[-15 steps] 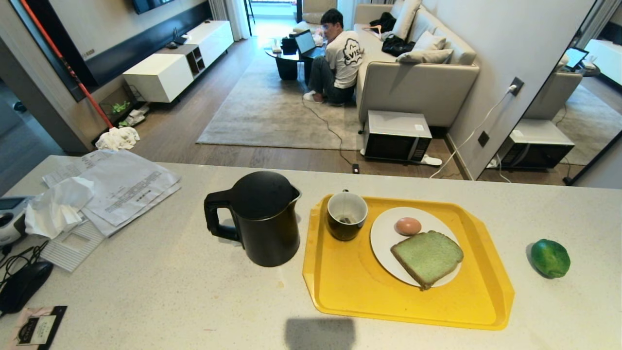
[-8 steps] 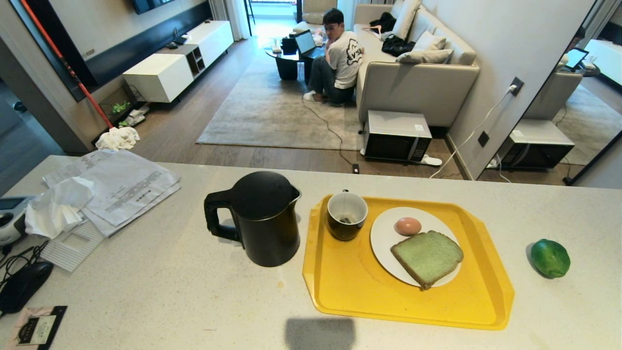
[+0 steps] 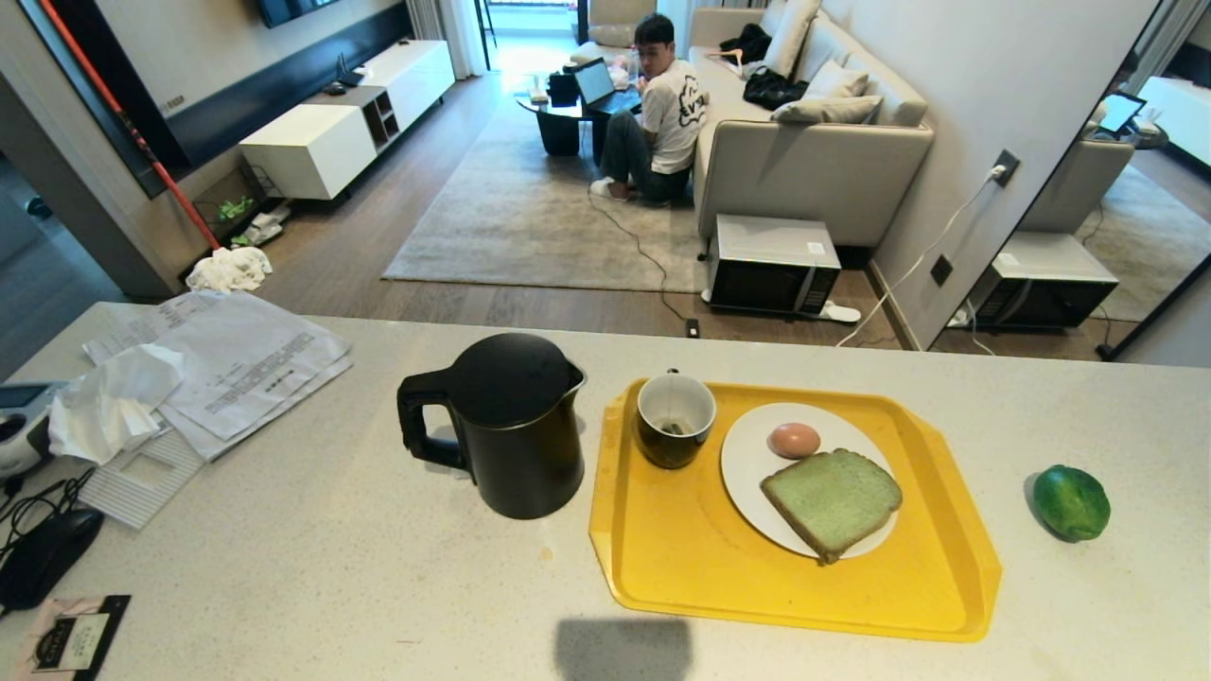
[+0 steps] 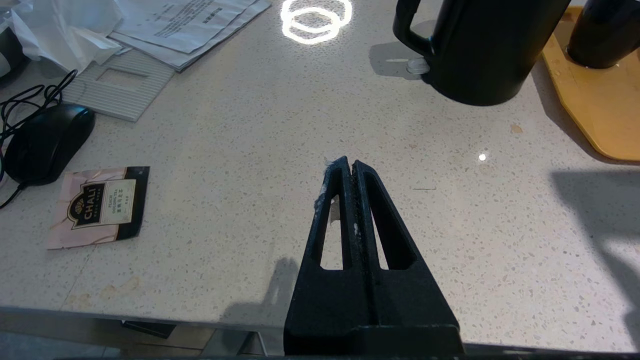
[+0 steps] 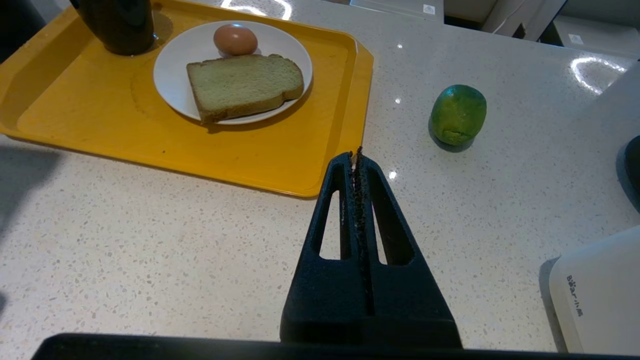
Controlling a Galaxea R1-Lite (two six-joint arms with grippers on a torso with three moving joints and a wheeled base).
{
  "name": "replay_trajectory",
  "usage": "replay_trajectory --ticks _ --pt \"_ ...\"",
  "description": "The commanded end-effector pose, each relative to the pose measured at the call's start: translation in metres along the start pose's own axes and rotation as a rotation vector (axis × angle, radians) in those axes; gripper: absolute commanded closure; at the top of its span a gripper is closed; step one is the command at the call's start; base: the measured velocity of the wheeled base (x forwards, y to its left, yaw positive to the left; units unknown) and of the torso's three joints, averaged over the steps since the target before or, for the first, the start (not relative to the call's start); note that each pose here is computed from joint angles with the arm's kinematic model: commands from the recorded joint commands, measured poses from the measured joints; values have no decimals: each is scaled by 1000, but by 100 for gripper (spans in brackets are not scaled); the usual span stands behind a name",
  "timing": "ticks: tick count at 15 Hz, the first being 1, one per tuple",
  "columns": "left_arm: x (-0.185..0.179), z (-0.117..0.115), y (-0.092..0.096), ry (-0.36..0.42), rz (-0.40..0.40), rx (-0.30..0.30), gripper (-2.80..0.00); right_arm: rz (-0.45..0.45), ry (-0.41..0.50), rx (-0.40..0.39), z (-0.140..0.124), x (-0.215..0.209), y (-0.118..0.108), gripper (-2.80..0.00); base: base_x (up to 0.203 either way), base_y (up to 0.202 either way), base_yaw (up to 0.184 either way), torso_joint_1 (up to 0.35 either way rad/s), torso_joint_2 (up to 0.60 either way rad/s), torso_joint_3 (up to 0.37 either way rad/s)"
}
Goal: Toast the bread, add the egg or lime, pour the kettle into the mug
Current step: Pick up the kettle
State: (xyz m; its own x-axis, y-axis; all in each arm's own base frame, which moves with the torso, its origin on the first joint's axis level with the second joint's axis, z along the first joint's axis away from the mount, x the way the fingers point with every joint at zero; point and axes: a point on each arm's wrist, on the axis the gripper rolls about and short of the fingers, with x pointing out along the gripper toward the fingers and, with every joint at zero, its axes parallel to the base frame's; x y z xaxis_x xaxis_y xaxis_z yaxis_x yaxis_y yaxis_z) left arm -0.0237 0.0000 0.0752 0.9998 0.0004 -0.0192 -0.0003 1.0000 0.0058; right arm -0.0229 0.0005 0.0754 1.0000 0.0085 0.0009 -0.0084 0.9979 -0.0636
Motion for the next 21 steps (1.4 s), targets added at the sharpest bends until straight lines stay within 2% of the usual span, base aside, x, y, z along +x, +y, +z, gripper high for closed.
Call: replay_trajectory --ticks 1,14,21 --pt "0 0 0 1 1 0 0 1 2 -1 0 0 0 0 0 0 0 0 0 0" --pt "0 0 0 1 0 -3 0 1 4 -1 0 0 0 0 0 0 0 0 0 0" --pt "0 0 0 1 0 -1 0 1 2 -1 0 0 0 0 -49 0 0 1 2 1"
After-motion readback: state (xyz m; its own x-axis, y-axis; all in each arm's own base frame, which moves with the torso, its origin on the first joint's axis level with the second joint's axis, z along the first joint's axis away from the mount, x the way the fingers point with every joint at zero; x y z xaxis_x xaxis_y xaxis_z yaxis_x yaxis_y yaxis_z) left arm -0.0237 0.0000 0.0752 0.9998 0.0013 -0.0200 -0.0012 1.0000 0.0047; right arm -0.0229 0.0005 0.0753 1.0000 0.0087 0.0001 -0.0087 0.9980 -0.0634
